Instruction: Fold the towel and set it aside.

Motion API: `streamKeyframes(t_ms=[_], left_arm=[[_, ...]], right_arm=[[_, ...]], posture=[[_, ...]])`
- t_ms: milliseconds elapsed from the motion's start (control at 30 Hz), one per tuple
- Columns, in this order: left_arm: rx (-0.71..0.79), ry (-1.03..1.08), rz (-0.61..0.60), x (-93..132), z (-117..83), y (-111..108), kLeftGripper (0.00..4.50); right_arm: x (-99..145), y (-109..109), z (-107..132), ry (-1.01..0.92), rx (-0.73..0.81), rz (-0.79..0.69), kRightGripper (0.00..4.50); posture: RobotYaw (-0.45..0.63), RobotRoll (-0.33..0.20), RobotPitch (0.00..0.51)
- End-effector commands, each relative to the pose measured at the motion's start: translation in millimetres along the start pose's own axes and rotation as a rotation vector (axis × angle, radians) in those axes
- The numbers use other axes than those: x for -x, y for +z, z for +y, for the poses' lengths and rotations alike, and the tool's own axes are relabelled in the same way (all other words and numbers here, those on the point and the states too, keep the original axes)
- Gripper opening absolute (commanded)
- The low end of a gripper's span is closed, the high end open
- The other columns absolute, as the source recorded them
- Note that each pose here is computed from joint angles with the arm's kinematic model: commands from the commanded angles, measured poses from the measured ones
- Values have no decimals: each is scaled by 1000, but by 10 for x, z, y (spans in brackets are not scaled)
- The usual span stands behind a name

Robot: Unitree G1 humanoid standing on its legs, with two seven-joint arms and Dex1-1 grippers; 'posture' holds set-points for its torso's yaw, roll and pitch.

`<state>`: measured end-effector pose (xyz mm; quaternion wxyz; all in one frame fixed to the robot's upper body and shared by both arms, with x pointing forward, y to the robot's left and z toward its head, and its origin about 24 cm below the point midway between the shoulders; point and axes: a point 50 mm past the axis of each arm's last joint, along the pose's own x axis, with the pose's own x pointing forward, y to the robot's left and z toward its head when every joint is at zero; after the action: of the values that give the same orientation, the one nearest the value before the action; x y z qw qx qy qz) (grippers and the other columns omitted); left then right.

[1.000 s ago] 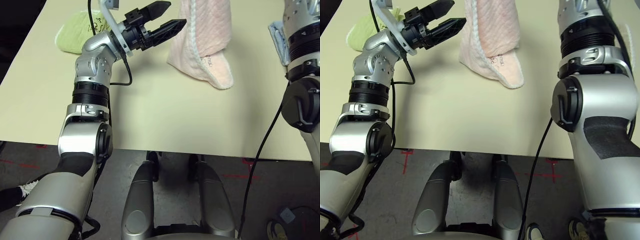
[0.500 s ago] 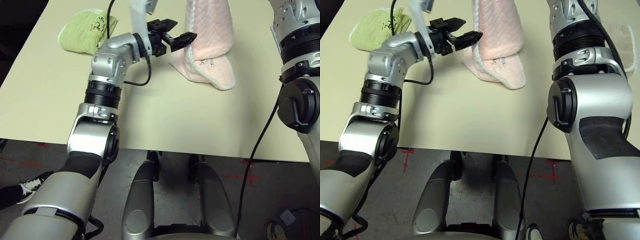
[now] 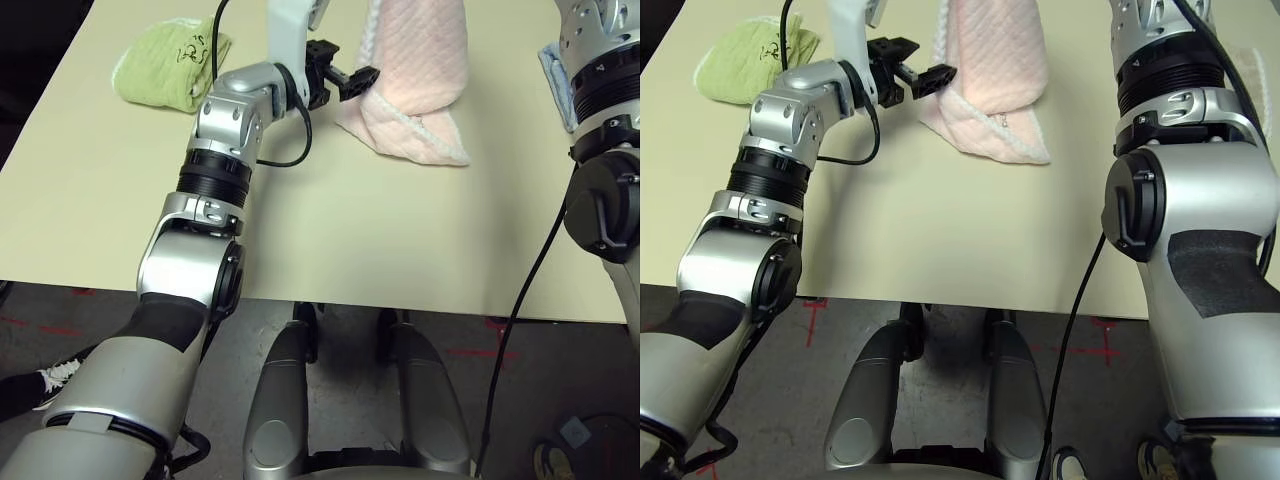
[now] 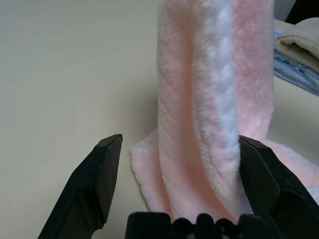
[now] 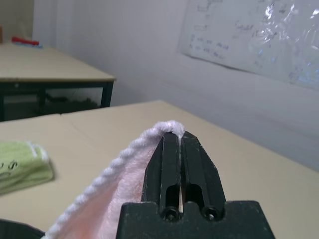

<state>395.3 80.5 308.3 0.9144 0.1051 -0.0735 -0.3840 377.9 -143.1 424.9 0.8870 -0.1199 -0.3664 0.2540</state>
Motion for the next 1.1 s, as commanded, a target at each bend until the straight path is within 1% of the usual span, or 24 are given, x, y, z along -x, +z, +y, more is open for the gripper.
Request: streamKeyframes(t_ms=[33, 133, 200, 267, 367, 433, 567, 667, 733, 833, 900, 967, 1100], left_arm=[[-10, 12, 17, -25, 2, -67, 4500], [-21, 38, 39, -14, 63, -153, 4500], [-32, 57, 53, 1, 111, -199, 4500], [-33, 74, 63, 17, 157, -240, 4500], [-33, 83, 61, 17, 178, -250, 4500], [-33, 70, 38, -3, 151, -202, 4500], [-7, -19, -58, -95, -77, 90, 4500], [-2, -27, -88, -106, -163, 182, 4500], [23, -40, -119, -98, -228, 293, 4500], [12, -71, -129, -37, -269, 398, 4500], [0, -87, -120, 3, -272, 417, 4500], [-14, -66, -99, 22, -245, 385, 4500], [-12, -40, -85, -26, -281, 349, 4500]], right_arm=[[-55, 435, -114, -72, 26, -201, 19], [-49, 627, -192, -114, 51, -272, 19], [-40, 695, -225, -124, 62, -294, 19], [-30, 718, -245, -124, 72, -296, 19], [-25, 629, -235, -106, 75, -248, 19], [-29, 555, -212, -97, 70, -217, 19], [-51, 445, -148, -90, 58, -185, 19], [-65, 411, -120, -89, 49, -174, 19], [-72, 373, -98, -84, 44, -161, 19], [-74, 336, -83, -84, 39, -150, 19], [-72, 323, -81, -86, 39, -147, 19], [-71, 311, -78, -88, 36, -145, 19], [-71, 297, -74, -91, 33, -143, 19]], posture=[[31, 0, 402], [26, 0, 401], [17, 0, 399], [10, 0, 396], [7, 0, 396], [5, 0, 396], [20, 0, 398], [28, 0, 398], [31, 0, 398], [47, 0, 400], [53, 0, 401], [58, 0, 401], [65, 0, 401]])
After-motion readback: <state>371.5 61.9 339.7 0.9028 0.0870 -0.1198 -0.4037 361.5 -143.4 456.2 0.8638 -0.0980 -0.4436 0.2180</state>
